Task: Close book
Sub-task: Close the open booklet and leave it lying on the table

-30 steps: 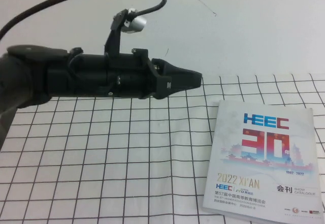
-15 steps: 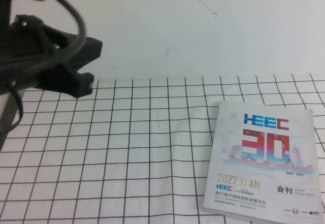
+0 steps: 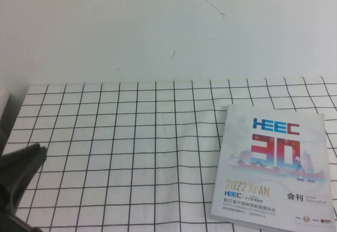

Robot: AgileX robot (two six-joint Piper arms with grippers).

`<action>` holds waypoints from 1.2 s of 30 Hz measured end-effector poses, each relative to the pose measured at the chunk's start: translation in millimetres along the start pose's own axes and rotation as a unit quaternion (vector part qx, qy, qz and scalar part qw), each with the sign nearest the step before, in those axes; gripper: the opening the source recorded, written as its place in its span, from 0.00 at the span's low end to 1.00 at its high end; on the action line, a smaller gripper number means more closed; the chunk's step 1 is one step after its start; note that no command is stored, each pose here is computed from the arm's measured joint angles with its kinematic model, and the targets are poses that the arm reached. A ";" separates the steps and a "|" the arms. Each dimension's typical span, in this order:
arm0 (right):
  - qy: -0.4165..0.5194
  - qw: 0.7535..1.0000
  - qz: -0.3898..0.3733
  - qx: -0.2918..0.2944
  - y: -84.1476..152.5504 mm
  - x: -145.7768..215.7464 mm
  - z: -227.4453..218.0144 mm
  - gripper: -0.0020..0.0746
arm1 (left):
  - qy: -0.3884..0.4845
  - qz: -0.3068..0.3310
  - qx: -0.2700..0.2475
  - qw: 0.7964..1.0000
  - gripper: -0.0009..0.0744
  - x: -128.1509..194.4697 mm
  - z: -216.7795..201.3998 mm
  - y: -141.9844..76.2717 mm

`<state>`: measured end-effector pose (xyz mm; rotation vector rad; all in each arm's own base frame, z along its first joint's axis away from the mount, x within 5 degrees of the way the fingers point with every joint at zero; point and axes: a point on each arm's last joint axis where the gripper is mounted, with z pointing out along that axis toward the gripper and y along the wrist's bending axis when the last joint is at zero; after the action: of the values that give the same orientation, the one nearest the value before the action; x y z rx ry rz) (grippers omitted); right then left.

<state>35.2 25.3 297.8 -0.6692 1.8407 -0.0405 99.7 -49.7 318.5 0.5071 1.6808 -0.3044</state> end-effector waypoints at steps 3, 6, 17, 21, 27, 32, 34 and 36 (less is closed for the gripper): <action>-0.003 1.000 0.010 -0.014 7.9 10.4 1.7 0.02 | 0.001 0.000 -0.010 1.000 0.01 22.1 -5.2 -1.8; 0.014 0.999 0.016 -0.030 13.8 22.2 7.1 0.02 | -0.003 -0.009 -0.025 1.000 0.01 37.5 -6.8 -1.3; 0.006 0.997 0.046 -0.056 19.4 24.2 10.2 0.02 | -0.003 -0.036 -0.032 0.999 0.01 48.5 -5.5 -1.0; 0.005 0.997 0.046 -0.055 19.5 24.1 9.9 0.02 | -0.003 -0.037 -0.032 0.999 0.01 48.5 -5.5 -1.0; 0.005 0.997 0.046 -0.055 19.5 24.1 9.9 0.02 | -0.003 -0.037 -0.032 0.999 0.01 48.5 -5.5 -1.0; 0.005 0.997 0.046 -0.055 19.5 24.1 9.9 0.02 | -0.004 -0.038 -0.033 0.999 0.01 48.9 -5.7 -1.0; 0.005 0.997 0.047 -0.056 19.6 24.1 9.9 0.02 | -0.006 -0.038 -0.037 0.999 0.01 52.8 -7.0 -1.1; 0.005 0.997 0.047 -0.056 19.7 24.1 9.8 0.02 | -0.012 -0.038 -0.045 0.998 0.01 58.7 -9.1 -0.7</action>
<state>30.2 33.5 266.7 -0.6601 1.8915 0.1218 85.0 -36.8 262.4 0.3708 1.6845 -0.2878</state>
